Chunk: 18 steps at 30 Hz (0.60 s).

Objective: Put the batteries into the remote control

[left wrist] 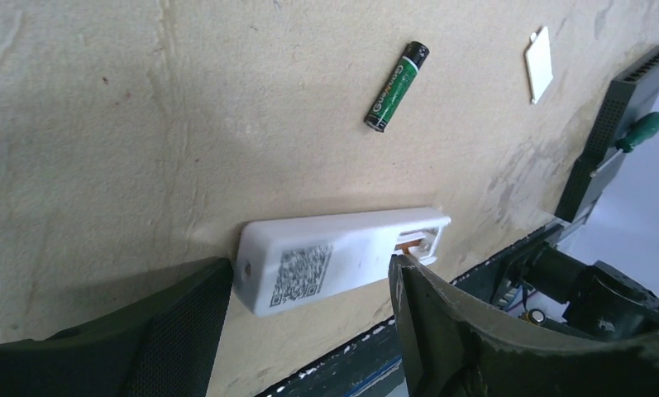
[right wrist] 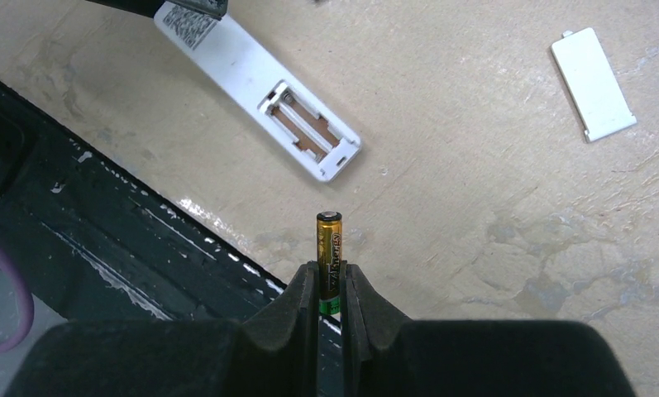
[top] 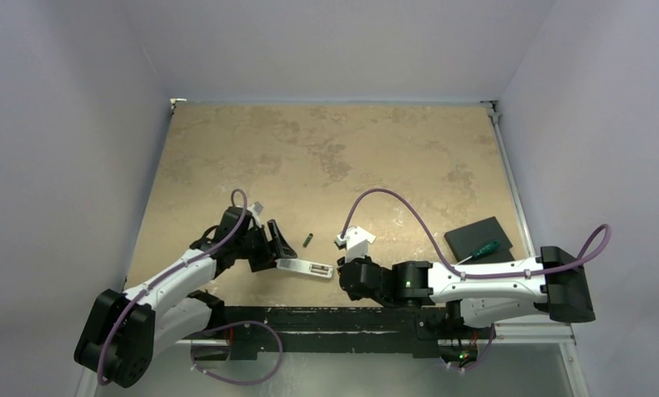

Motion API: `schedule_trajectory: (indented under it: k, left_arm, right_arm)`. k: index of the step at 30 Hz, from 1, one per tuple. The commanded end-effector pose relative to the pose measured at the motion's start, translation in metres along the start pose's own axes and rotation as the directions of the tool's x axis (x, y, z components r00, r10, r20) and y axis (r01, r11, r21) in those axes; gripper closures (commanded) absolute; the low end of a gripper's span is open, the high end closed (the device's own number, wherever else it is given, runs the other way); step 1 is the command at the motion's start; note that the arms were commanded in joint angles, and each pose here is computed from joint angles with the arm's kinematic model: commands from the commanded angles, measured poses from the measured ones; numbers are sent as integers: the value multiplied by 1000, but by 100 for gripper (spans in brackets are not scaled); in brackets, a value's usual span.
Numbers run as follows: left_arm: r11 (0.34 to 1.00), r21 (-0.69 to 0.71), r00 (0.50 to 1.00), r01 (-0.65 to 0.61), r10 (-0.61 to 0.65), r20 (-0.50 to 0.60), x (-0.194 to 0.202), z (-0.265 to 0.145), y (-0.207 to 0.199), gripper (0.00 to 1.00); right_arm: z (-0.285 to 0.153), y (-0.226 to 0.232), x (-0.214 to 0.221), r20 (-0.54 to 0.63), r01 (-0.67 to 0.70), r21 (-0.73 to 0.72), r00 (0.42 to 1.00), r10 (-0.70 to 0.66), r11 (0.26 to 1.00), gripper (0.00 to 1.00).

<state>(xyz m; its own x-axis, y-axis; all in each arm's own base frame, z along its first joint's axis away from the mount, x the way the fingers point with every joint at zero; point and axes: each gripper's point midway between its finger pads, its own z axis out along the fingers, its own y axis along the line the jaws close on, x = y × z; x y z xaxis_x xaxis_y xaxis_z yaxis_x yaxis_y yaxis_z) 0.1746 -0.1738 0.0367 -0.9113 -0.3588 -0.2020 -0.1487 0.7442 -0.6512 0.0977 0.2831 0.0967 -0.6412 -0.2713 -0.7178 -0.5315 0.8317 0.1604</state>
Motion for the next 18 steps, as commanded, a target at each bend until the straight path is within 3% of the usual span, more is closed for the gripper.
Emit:
schedule_trajectory:
  k: [1, 18]
  left_arm:
    - [997, -42, 997, -59, 61, 52, -16, -8, -7, 31]
    - [993, -38, 994, -109, 110, 27, -5, 3, -18, 37]
  right_arm:
    - [-6, 5, -20, 60, -16, -4, 998, 17, 1000, 100]
    - [-6, 2, -12, 44, -22, -5, 999, 22, 1000, 100]
